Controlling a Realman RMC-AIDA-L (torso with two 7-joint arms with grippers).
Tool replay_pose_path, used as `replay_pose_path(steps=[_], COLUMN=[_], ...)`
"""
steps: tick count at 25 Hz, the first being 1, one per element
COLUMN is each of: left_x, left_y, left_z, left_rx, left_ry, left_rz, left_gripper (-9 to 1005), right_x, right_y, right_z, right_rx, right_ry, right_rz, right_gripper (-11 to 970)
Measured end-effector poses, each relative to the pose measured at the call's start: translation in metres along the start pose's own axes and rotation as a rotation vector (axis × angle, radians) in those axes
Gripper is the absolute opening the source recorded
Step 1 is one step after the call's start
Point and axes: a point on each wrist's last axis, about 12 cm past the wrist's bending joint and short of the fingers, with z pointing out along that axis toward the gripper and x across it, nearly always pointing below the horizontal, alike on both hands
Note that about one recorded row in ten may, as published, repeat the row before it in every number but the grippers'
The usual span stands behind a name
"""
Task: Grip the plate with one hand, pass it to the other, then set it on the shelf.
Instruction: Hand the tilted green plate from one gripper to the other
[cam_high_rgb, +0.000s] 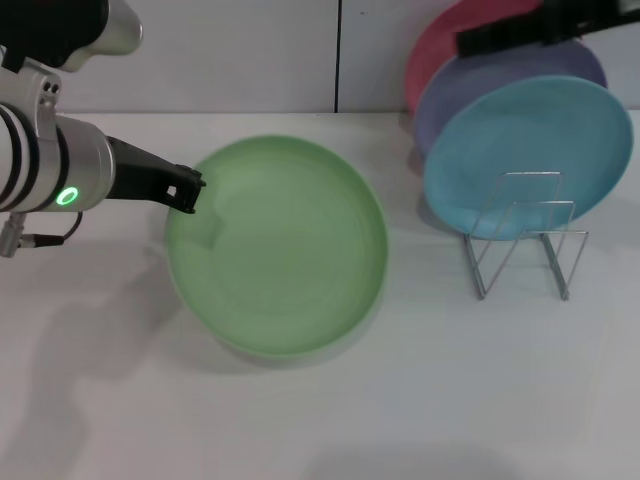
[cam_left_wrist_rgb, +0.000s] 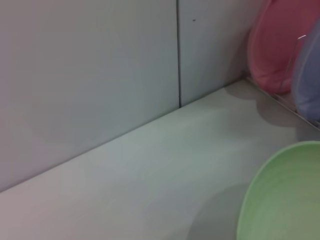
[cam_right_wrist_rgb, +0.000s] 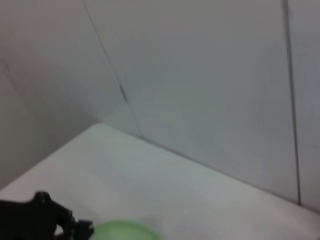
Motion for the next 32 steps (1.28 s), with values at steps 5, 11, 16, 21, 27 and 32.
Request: replay_pose_path(steps=[5, 11, 16, 21, 27, 32], left_x=[-0.003, -0.005, -0.004, -0.006, -0.007, -0.008], left_y=[0.001, 0.003, 0.004, 0.002, 0.000, 0.000], left_z=[-0.003, -0.006, -0.007, -0.008, -0.008, -0.009], left_rx=[-0.007, -0.015, -0.014, -0.010, -0.007, -0.007], left_ry=[-0.015, -0.024, -0.031, -0.035, -0.037, -0.044], left_rz=[0.009, 0.017, 0.015, 0.022, 0.026, 0.030], left_gripper=[30, 30, 30, 30, 30, 30], right_x=[0.004, 0.002, 0.001, 0.002, 0.000, 0.000], right_y=[0.005, 0.010, 0.015, 0.020, 0.025, 0.027], right_z=[0.036, 0.066, 0.084, 0.105, 0.118, 0.128], right_rx=[-0.020, 0.014, 0.016, -0.005, -0.010, -0.018], right_ry=[0.059, 0.124, 0.139, 0.176, 0.190, 0.206], right_rz=[-0.010, -0.040, -0.061, -0.068, -0.087, -0.094], right_gripper=[758, 746, 736, 726, 713, 703])
